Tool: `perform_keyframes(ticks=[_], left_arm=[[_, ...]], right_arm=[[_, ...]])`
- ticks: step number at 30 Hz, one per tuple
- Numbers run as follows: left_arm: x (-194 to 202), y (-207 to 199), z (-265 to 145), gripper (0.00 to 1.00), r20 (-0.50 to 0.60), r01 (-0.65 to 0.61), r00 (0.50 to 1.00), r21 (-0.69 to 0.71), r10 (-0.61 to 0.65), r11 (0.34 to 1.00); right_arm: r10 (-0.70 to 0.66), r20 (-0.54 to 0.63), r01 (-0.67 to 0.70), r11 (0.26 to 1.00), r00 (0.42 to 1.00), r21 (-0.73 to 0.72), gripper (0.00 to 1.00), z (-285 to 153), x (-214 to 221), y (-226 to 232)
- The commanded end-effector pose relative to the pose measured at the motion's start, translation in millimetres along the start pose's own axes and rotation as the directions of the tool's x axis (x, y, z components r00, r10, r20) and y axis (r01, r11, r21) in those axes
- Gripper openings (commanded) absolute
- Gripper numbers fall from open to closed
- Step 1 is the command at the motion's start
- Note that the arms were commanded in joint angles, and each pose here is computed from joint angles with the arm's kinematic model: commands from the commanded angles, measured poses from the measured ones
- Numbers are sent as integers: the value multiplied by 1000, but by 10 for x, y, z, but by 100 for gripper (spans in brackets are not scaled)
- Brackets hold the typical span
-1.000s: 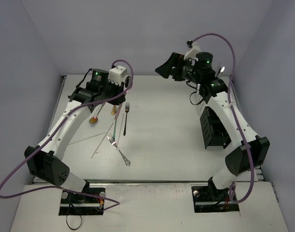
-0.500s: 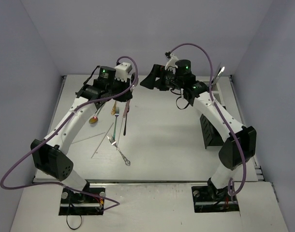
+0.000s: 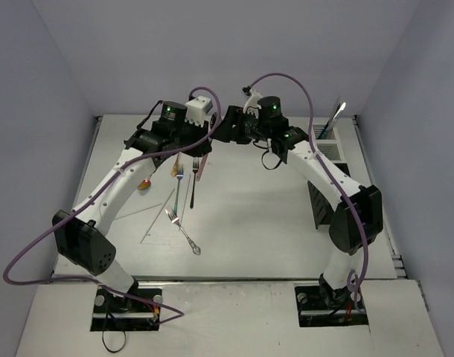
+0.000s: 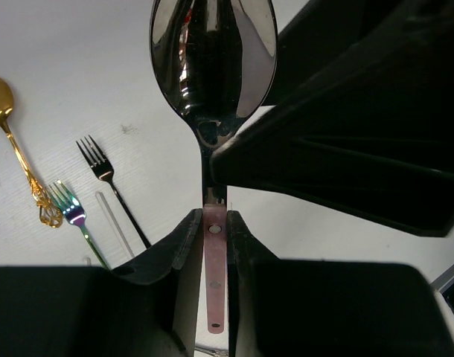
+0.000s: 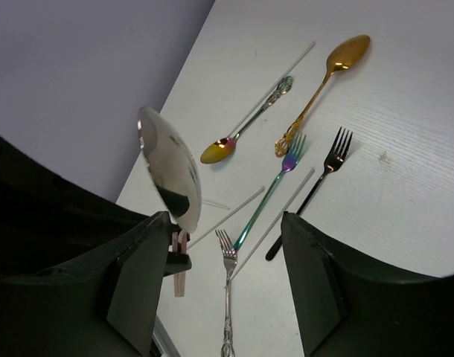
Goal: Sort the eating utensils into containers
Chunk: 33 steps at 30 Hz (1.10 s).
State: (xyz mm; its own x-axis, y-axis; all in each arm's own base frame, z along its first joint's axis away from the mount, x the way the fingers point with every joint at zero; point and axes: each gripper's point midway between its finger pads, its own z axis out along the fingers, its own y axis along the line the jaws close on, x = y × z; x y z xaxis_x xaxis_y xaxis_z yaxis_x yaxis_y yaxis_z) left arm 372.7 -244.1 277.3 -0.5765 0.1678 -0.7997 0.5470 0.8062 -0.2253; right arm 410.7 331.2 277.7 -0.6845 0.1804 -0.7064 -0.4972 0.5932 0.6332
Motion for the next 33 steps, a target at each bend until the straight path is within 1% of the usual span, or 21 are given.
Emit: perform_keyframes(ticks=[1, 3, 6, 9, 13, 14, 15, 17, 18, 19, 20, 21, 22, 23, 25, 26, 27, 29, 30, 31, 33], left_arm=[[-514, -213, -168, 0, 167, -59, 985, 43, 52, 997], [-521, -222, -161, 0, 167, -58, 985, 48, 49, 997], [-541, -244, -160, 0, 172, -58, 984, 57, 47, 997], [-555, -259, -153, 0, 173, -59, 984, 63, 47, 996], [-565, -266, -136, 0, 173, -66, 983, 67, 54, 996], [-568, -267, -134, 0, 173, -68, 983, 68, 56, 995], [-569, -270, -135, 6, 173, -72, 983, 70, 59, 995], [-561, -278, -139, 26, 171, -80, 983, 75, 67, 994], [-551, -280, -147, 37, 169, -83, 983, 76, 70, 994], [-550, -279, -171, 54, 171, -85, 983, 75, 71, 994], [-541, -275, -175, 56, 169, -89, 983, 74, 75, 993], [-536, -286, -230, 68, 173, -101, 981, 75, 86, 992], [-524, -291, -268, 73, 175, -110, 980, 77, 95, 991], [-507, -292, -298, 76, 175, -118, 979, 79, 103, 990], [-449, -283, -372, 82, 174, -139, 977, 76, 124, 987], [-432, -272, -398, 82, 174, -146, 976, 73, 131, 987], [-411, -260, -418, 82, 173, -145, 976, 70, 131, 987], [-303, -197, -449, 83, 153, -135, 980, 59, 124, 989], [-274, -166, -470, 83, 150, -130, 981, 49, 121, 990], [-271, -134, -512, 84, 157, -129, 980, 33, 122, 991], [-218, -48, -523, 88, 144, -129, 981, -4, 128, 992]], right_arm=[[-43, 93, 52, 994, 995, -98, 55, -14, -330, 337], [-41, 88, 50, 993, 995, -104, 51, 21, -317, 348], [-42, 88, 52, 992, 995, -114, 40, 38, -321, 357], [-44, 87, 55, 991, 995, -125, 27, 42, -306, 377], [-47, 91, 59, 989, 995, -137, 2, 18, -306, 409], [-48, 93, 61, 989, 995, -136, 0, 11, -310, 408], [-51, 97, 63, 989, 994, -135, 0, -6, -323, 406], [-57, 107, 71, 989, 993, -133, 0, -53, -358, 405], [-58, 113, 72, 989, 992, -129, 0, -76, -380, 389], [-58, 125, 73, 990, 990, -119, 0, -123, -430, 345], [-58, 126, 72, 990, 990, -117, 0, -130, -435, 337], [-60, 143, 75, 992, 988, -105, 0, -207, -514, 273], [-63, 163, 78, 993, 985, -88, 0, -282, -606, 188], [-66, 183, 79, 994, 981, -70, 0, -357, -701, 91], [-78, 245, 80, 997, 966, -1, 0, -602, -996, -251], [-100, 281, 94, 995, 954, 37, 0, -767, -1163, -419], [-108, 292, 102, 994, 950, 38, 0, -812, -1211, -391], [-178, 368, 124, 978, 913, 165, 0, -1284, -1593, -847], [-205, 391, 130, 969, 897, 210, 0, -1482, -1724, -991], [-223, 403, 132, 961, 888, 242, 0, -1621, -1804, -1083], [-265, 427, 109, 928, 865, 356, 0, -2102, -1981, -1471]])
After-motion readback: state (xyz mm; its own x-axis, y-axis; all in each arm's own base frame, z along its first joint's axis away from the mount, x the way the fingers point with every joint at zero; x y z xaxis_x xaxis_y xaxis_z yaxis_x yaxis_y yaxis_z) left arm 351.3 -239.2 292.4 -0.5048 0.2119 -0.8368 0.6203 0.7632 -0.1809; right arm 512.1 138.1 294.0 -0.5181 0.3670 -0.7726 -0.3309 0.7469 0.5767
